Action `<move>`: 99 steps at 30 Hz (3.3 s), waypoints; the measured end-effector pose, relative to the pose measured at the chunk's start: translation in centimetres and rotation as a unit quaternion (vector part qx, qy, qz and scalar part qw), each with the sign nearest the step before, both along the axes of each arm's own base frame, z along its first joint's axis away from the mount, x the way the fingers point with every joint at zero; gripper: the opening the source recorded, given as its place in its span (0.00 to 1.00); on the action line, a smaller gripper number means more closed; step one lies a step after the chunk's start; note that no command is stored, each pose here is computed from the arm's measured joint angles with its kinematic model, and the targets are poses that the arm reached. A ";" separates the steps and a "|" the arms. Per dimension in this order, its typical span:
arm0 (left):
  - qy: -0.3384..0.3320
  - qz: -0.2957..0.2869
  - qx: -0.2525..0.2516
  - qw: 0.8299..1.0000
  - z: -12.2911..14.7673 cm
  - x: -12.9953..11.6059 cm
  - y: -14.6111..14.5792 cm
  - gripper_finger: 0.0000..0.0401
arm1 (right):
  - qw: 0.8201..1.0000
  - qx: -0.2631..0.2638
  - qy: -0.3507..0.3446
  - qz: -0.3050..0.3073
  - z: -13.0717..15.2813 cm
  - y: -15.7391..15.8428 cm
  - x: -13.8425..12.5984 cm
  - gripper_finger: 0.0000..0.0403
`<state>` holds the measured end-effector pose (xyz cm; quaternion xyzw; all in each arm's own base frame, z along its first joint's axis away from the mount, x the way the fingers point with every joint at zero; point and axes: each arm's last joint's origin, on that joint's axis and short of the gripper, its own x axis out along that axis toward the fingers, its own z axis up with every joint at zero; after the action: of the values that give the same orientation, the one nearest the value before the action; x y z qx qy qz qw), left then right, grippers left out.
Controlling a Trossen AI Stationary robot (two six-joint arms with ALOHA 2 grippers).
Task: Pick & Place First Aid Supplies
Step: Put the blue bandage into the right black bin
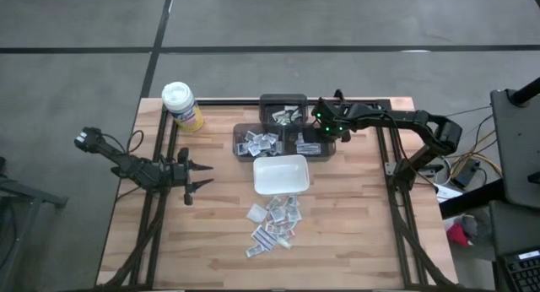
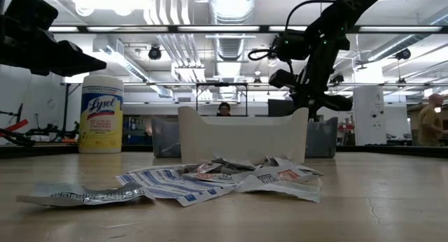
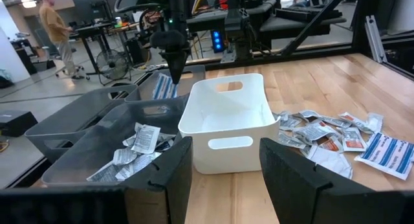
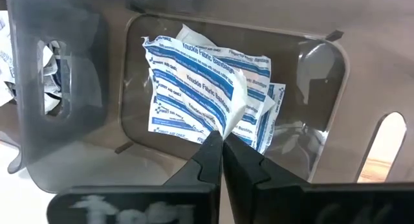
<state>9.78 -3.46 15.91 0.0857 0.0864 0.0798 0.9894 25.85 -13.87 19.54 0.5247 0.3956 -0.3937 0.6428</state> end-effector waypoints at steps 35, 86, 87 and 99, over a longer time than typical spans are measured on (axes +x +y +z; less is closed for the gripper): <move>0.002 0.000 0.001 1.000 0.0 0.0 0.0 0.44 | 0.999 -0.030 -0.025 0.032 0.8 -0.3 0.6 0.20; 0.069 0.005 0.018 0.997 5.9 5.1 -2.9 0.44 | 0.896 -0.306 -0.237 0.218 6.9 11.7 -9.4 0.02; 0.076 0.004 0.020 0.997 6.1 5.5 -3.2 0.44 | 0.894 -0.307 -0.240 0.221 6.7 11.8 -9.6 0.02; 0.106 0.004 0.032 0.994 9.3 11.5 -6.6 0.44 | 0.845 -0.355 -0.311 0.252 5.8 12.8 -12.8 0.02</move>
<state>21.31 -10.06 25.17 0.1250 0.1885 0.0774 0.9710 13.00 -1.07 25.31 0.2381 0.1269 -0.1473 0.9516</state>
